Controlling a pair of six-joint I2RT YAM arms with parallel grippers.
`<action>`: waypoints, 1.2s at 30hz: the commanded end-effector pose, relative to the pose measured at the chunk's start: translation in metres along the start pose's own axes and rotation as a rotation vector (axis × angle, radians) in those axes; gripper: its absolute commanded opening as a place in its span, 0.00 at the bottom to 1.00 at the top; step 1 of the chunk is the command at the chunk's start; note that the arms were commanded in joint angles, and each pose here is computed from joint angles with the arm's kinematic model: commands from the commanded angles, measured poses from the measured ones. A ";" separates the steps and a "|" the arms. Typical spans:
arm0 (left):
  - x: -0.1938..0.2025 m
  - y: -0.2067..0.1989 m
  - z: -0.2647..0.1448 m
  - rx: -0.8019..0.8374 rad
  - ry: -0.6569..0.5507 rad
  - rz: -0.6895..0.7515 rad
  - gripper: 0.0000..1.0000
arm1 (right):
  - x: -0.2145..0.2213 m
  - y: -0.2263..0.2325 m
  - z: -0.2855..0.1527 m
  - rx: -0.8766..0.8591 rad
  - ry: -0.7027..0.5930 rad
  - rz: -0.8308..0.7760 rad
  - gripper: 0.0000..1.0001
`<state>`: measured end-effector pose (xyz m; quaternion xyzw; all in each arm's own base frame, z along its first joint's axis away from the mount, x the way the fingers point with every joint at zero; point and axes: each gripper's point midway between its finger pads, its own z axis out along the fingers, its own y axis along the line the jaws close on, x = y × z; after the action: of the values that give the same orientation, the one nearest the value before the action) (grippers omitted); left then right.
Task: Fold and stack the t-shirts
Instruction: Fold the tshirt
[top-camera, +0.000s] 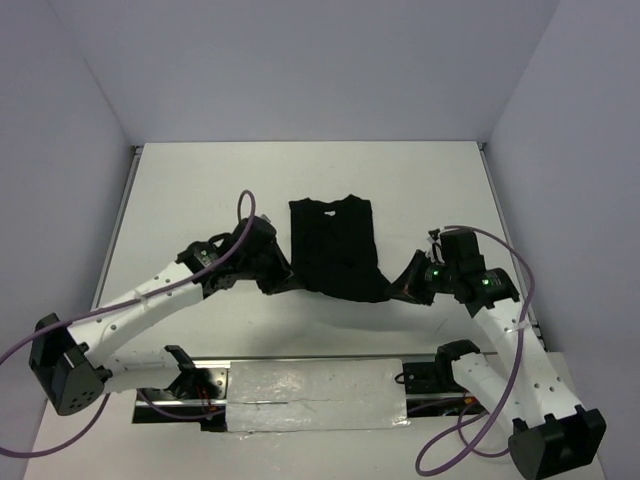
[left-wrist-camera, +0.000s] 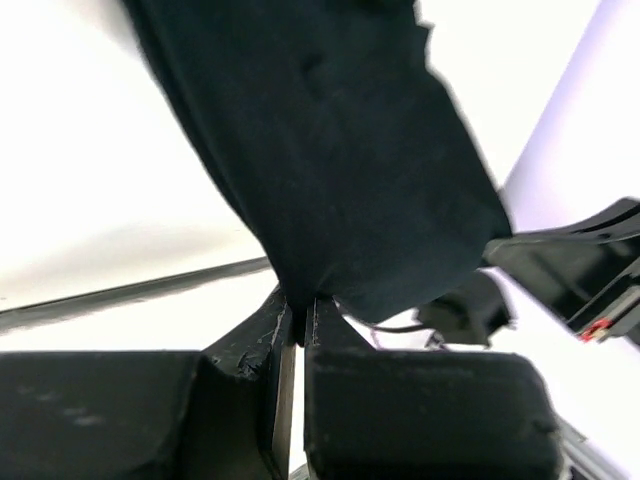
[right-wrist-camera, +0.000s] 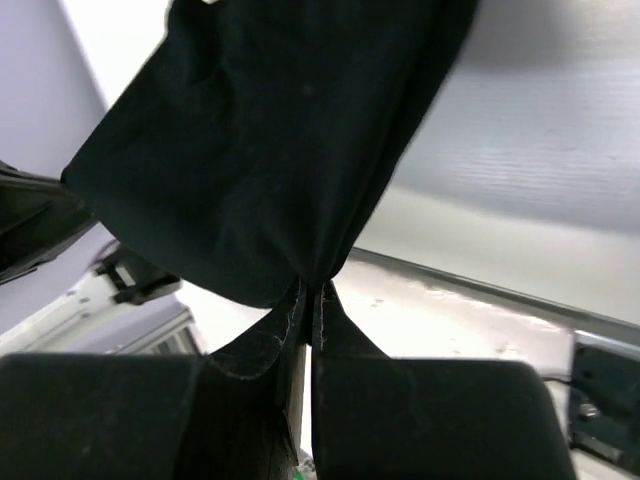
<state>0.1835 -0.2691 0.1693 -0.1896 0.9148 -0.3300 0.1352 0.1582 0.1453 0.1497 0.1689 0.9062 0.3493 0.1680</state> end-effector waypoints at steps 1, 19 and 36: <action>-0.017 -0.016 -0.019 -0.029 -0.060 0.022 0.02 | -0.006 0.034 -0.025 -0.054 -0.006 0.015 0.02; -0.117 -0.029 0.021 -0.082 -0.043 0.063 0.02 | -0.096 0.074 0.001 0.024 -0.075 -0.064 0.03; -0.198 -0.028 0.088 -0.049 -0.002 0.036 0.03 | -0.186 0.055 0.088 0.187 -0.029 -0.069 0.00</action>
<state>0.3711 -0.2486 0.1310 -0.1950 0.9357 -0.2755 0.1030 0.3343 0.1604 0.1585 0.1675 0.9386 0.2665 0.1416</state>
